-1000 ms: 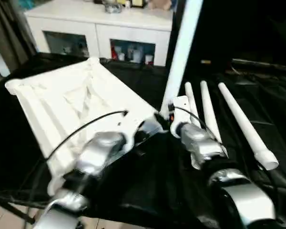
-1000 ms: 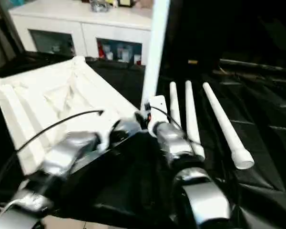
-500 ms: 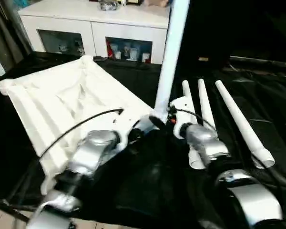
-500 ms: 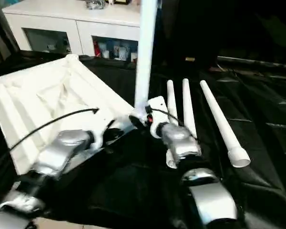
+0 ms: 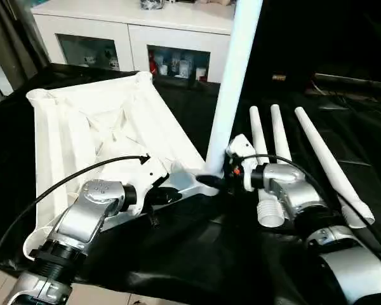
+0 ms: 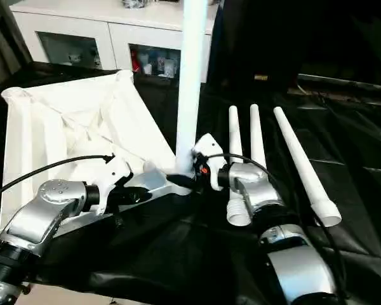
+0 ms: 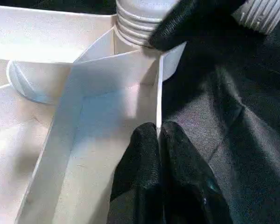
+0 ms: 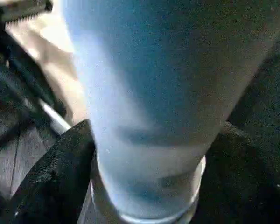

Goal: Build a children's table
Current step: Insert table leg to table base

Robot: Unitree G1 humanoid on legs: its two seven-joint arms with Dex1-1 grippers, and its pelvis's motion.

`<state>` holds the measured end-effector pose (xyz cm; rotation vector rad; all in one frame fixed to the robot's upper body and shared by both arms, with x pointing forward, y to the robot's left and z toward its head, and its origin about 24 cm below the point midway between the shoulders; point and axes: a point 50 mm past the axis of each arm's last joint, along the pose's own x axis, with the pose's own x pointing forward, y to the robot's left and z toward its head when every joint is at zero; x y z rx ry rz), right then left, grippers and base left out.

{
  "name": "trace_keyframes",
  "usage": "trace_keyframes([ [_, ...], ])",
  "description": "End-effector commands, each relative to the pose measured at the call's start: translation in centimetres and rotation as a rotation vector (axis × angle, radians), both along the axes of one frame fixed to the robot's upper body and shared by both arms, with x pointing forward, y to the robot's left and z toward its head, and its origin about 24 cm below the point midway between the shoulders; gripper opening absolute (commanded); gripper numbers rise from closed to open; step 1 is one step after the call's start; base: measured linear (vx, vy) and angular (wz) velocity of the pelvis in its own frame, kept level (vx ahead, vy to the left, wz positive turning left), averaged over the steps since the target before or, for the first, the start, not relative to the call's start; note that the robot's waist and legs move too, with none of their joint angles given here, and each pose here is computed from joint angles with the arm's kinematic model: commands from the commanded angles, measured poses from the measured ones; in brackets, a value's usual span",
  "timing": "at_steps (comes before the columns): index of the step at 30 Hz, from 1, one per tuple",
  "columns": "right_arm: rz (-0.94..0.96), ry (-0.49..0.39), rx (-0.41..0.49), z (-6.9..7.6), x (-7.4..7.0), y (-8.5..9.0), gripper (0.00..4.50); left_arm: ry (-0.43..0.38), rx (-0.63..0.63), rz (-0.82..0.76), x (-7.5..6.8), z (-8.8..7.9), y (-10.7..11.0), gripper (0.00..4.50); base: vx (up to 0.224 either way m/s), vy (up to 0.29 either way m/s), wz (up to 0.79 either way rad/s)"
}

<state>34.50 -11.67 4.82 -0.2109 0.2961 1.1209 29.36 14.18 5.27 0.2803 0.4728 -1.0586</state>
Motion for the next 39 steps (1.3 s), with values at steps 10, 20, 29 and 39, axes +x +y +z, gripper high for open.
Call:
trace_keyframes([
  [10,0.024,0.018,0.029,-0.2,-0.3,0.6,2.82,0.04,-0.058,-0.04,-0.6,-0.4,-0.8,0.0,0.0,0.0,0.0],
  [20,-0.651,0.129,-0.033,-4.0,0.7,1.6,2.76,0.037,-0.013,0.344,2.6,-2.0,-3.1,0.0,0.0,0.0,0.0],
  [29,-0.714,0.143,0.153,-2.6,1.0,5.6,3.48,-0.027,0.014,0.385,4.0,-1.6,-6.0,0.0,0.0,0.0,0.0],
  [39,-0.468,-0.002,0.121,-0.9,1.5,3.4,3.88,-0.022,-0.037,0.233,2.5,-1.6,-4.5,0.0,0.0,0.0,0.0],
])
